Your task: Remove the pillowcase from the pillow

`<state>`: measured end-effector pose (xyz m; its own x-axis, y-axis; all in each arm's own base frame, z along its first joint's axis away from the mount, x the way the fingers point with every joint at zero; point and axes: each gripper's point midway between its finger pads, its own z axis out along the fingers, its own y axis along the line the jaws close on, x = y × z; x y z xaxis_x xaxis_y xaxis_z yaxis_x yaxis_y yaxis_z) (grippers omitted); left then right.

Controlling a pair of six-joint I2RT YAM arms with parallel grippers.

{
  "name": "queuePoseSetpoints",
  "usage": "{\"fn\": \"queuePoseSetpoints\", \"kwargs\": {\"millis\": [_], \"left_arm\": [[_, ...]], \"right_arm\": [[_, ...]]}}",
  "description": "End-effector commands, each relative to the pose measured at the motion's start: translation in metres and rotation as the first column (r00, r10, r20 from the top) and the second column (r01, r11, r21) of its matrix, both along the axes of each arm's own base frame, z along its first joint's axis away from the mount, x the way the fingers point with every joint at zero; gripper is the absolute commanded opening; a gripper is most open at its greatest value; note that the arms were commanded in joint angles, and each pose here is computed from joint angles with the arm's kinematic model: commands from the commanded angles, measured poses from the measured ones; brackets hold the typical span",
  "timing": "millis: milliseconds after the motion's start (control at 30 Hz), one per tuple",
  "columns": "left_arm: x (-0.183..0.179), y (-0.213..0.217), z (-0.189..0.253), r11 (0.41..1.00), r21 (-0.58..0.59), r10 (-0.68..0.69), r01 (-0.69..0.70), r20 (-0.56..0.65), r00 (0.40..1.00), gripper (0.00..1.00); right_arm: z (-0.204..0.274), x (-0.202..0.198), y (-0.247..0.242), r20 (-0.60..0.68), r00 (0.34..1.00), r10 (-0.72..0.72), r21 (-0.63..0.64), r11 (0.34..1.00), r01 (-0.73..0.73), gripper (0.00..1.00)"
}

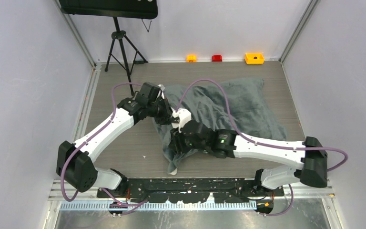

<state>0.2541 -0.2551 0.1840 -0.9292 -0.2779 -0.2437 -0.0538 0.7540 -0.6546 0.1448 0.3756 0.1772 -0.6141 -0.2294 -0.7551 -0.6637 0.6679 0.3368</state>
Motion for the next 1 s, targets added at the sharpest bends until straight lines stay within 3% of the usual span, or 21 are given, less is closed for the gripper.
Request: {"fn": "queuePoseSetpoints", "kwargs": {"millis": [0, 100, 233, 400, 567, 833, 967], "left_arm": [[0.036, -0.015, 0.072, 0.989, -0.150, 0.048, -0.009, 0.261, 0.964, 0.00], [0.034, -0.016, 0.073, 0.987, -0.159, 0.045, -0.004, 0.257, 0.965, 0.00], [0.032, -0.019, 0.080, 0.983, -0.183, 0.037, 0.011, 0.256, 0.966, 0.00], [0.031, -0.017, 0.083, 0.984, -0.176, 0.041, 0.007, 0.263, 0.964, 0.00], [0.028, -0.020, 0.088, 0.979, -0.202, 0.035, 0.020, 0.265, 0.964, 0.00], [0.030, -0.015, 0.124, 0.969, -0.245, 0.054, 0.027, 0.317, 0.947, 0.00], [0.036, -0.011, 0.152, 0.933, -0.359, 0.081, 0.038, 0.312, 0.947, 0.00]], "right_arm": [[0.052, -0.021, -0.005, 0.003, 0.999, 0.048, 0.145, 0.988, -0.048, 0.42], [0.065, -0.018, -0.005, 0.028, 0.999, 0.045, 0.154, 0.987, -0.049, 0.43], [0.049, -0.005, -0.005, 0.048, 0.999, 0.004, 0.068, 0.998, -0.007, 0.46], [0.031, -0.010, 0.016, -0.001, 0.999, 0.049, 0.069, 0.996, -0.049, 0.28], [-0.005, -0.012, 0.022, -0.054, 0.998, 0.039, 0.042, 0.998, -0.037, 0.20], [-0.096, 0.002, -0.047, -0.031, 0.979, -0.201, -0.129, 0.972, 0.195, 0.06], [-0.113, 0.003, -0.081, -0.027, 0.950, -0.310, -0.173, 0.938, 0.301, 0.00]]}}
